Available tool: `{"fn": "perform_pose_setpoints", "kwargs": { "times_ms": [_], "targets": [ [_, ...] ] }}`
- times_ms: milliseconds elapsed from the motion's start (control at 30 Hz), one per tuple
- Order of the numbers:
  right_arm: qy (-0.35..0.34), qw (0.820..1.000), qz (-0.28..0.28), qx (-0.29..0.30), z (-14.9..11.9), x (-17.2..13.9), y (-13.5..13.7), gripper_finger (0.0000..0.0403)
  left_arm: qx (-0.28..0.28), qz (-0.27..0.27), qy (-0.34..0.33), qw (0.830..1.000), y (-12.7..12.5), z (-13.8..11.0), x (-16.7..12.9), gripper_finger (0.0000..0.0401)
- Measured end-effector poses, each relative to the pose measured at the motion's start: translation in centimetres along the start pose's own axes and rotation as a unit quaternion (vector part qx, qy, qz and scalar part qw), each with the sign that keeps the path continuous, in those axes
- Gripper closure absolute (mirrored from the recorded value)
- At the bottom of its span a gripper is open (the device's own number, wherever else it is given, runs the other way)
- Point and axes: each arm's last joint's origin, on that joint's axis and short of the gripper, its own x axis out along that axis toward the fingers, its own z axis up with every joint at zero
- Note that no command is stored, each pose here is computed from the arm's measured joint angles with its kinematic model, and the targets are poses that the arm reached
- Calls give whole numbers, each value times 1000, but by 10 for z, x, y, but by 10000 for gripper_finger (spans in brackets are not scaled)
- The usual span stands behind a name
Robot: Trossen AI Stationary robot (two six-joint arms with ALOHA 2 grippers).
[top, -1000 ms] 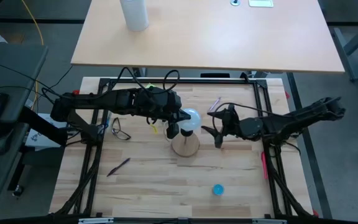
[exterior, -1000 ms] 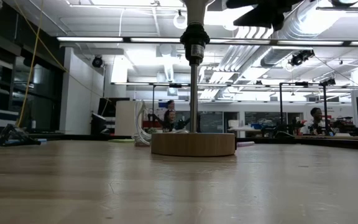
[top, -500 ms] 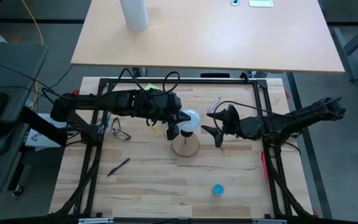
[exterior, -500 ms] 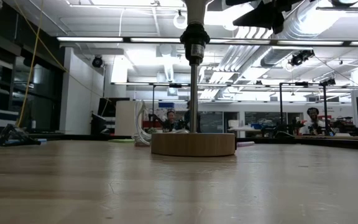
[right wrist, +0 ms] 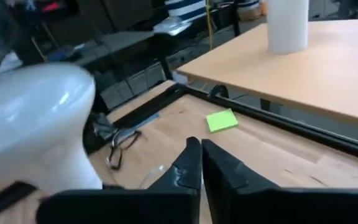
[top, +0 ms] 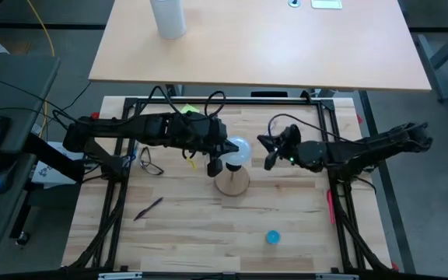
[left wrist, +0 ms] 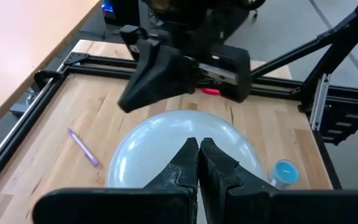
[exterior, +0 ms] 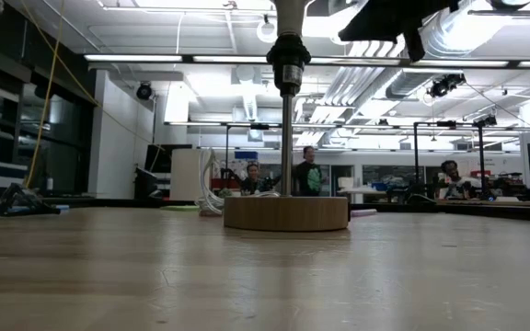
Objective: Screw lightbulb
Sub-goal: Insert the lightbulb into the lamp
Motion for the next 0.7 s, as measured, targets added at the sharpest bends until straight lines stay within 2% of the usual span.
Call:
{"fn": "perform_pose_setpoints", "kwargs": {
  "times_ms": [100,233,467,700],
  "targets": [
    [-17,1000,13,9,4,7,1,401,5,0,0,1000,0,0,0,401],
    [-22,998,61,11,6,20,2,402,13,1,0,1000,0,0,0,401],
    [-35,997,63,-4,10,26,-2,402,11,9,-1,1000,0,0,0,401],
    [-61,991,116,8,20,27,-1,403,-1,12,-1,1000,1,0,0,401]
  ]
}}
